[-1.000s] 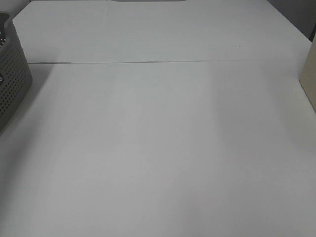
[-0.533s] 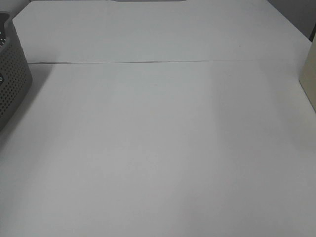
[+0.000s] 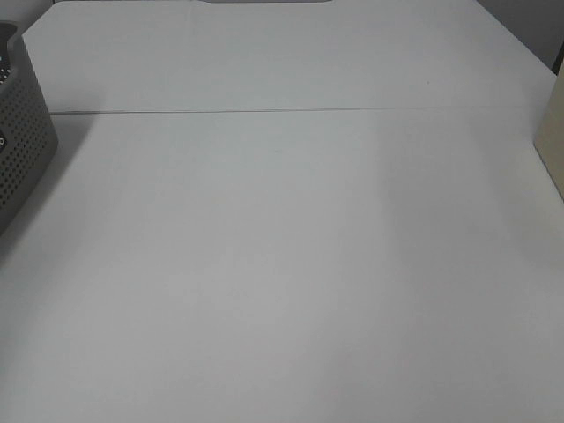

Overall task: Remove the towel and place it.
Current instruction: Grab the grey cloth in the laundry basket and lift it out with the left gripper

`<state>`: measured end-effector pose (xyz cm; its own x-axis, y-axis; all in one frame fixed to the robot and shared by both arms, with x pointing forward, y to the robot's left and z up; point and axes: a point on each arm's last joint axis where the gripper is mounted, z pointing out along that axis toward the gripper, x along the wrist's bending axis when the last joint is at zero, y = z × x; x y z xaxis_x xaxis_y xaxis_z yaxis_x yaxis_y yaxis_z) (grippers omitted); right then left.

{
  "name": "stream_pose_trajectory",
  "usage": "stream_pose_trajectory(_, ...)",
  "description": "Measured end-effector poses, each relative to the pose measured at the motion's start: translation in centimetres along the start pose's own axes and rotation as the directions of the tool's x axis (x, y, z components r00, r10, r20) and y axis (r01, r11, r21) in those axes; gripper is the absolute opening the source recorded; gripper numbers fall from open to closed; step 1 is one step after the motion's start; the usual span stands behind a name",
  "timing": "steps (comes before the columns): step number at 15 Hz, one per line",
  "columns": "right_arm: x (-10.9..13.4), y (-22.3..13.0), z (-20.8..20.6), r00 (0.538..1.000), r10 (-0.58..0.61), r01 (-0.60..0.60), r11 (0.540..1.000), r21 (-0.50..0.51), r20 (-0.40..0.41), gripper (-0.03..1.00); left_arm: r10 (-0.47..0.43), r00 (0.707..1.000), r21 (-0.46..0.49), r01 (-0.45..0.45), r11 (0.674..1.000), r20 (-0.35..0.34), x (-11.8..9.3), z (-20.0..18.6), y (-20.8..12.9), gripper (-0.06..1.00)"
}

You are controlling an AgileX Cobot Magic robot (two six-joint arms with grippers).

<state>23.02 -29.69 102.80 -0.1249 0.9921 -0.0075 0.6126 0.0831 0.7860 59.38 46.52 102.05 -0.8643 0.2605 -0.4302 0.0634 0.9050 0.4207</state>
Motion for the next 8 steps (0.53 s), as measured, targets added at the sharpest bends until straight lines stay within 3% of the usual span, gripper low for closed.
stream_pose_trajectory(3, 0.0, 0.0, 0.0, 1.000, 0.001, -0.001, 1.000, 0.000, 0.000, 0.64, -0.059, 0.998, 0.002, 0.059, 0.998, 0.024, -0.1, 2.3, -0.4, 0.72)
stream_pose_trajectory(8, 0.0, 0.0, 0.0, 1.000, 0.001, -0.001, 1.000, 0.000, 0.000, 0.64, -0.102, 0.994, 0.032, 0.103, 0.994, -0.031, 0.7, 5.2, -1.4, 0.72)
